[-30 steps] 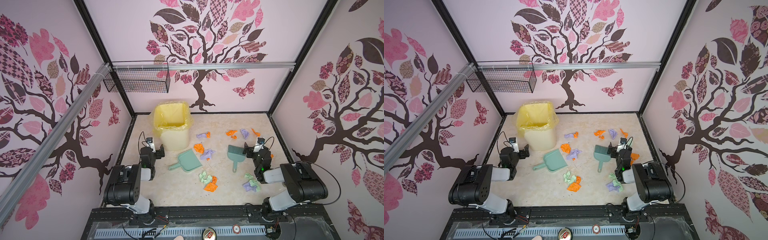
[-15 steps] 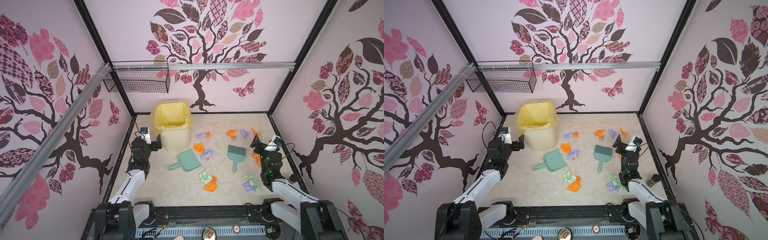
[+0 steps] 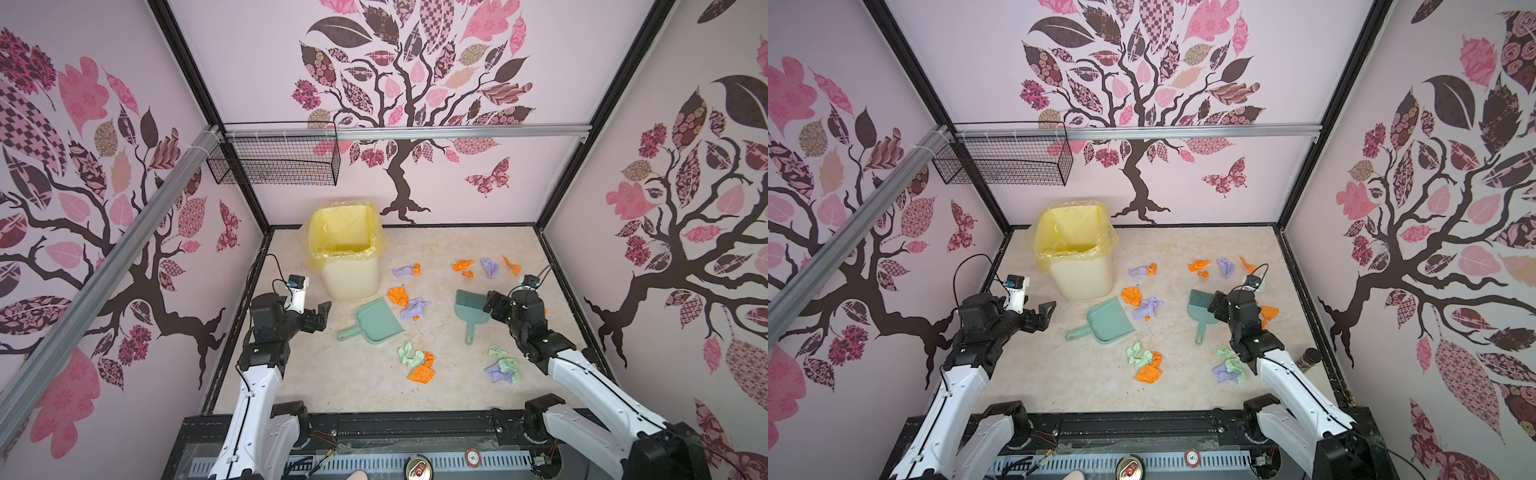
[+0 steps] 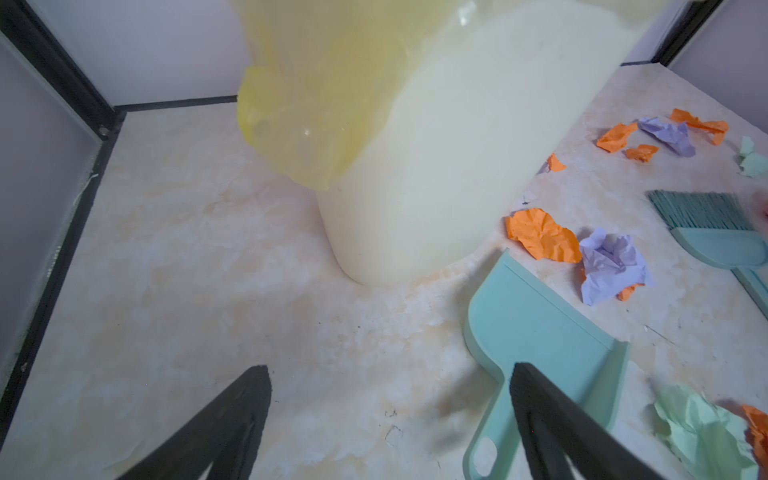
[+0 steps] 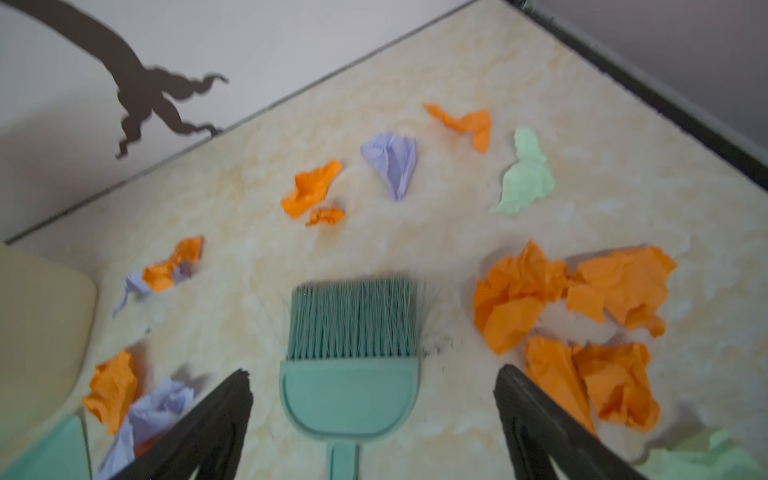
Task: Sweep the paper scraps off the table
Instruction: 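Close the right gripper on the mint-green brush handle while the left arm rises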
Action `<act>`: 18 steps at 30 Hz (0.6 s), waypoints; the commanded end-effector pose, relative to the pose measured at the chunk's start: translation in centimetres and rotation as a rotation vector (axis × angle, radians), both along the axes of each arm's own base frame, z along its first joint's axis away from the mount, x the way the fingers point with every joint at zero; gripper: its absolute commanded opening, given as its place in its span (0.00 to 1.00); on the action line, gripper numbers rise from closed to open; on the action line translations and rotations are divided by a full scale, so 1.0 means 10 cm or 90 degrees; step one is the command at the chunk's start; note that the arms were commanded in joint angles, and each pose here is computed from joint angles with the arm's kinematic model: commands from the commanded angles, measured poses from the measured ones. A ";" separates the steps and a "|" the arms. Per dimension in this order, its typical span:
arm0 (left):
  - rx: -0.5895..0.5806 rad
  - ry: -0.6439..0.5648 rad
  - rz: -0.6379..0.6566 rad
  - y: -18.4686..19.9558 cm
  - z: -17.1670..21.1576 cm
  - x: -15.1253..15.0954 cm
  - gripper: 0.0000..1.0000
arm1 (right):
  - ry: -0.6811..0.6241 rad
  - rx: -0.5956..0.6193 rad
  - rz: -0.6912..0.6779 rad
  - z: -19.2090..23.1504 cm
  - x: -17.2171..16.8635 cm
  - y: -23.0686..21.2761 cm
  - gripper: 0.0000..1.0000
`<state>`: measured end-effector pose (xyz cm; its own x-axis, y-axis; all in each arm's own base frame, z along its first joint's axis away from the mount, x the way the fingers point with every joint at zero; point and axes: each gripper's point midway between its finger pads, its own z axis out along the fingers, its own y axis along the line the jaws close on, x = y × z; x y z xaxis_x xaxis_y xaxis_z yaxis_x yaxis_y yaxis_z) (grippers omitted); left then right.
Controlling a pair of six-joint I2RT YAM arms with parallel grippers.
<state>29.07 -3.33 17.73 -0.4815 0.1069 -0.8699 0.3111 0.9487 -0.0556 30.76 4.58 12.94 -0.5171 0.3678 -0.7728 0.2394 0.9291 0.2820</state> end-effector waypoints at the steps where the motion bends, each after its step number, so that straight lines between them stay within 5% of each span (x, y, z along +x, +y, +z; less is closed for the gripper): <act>1: -0.011 0.081 -0.059 -0.14 -0.29 -0.25 0.94 | 0.134 -0.022 -0.002 -0.35 -0.27 0.05 0.99; 18: -0.031 0.141 -0.126 -0.27 -0.46 -0.23 0.80 | 0.243 -0.159 0.016 -0.98 -0.25 0.57 0.89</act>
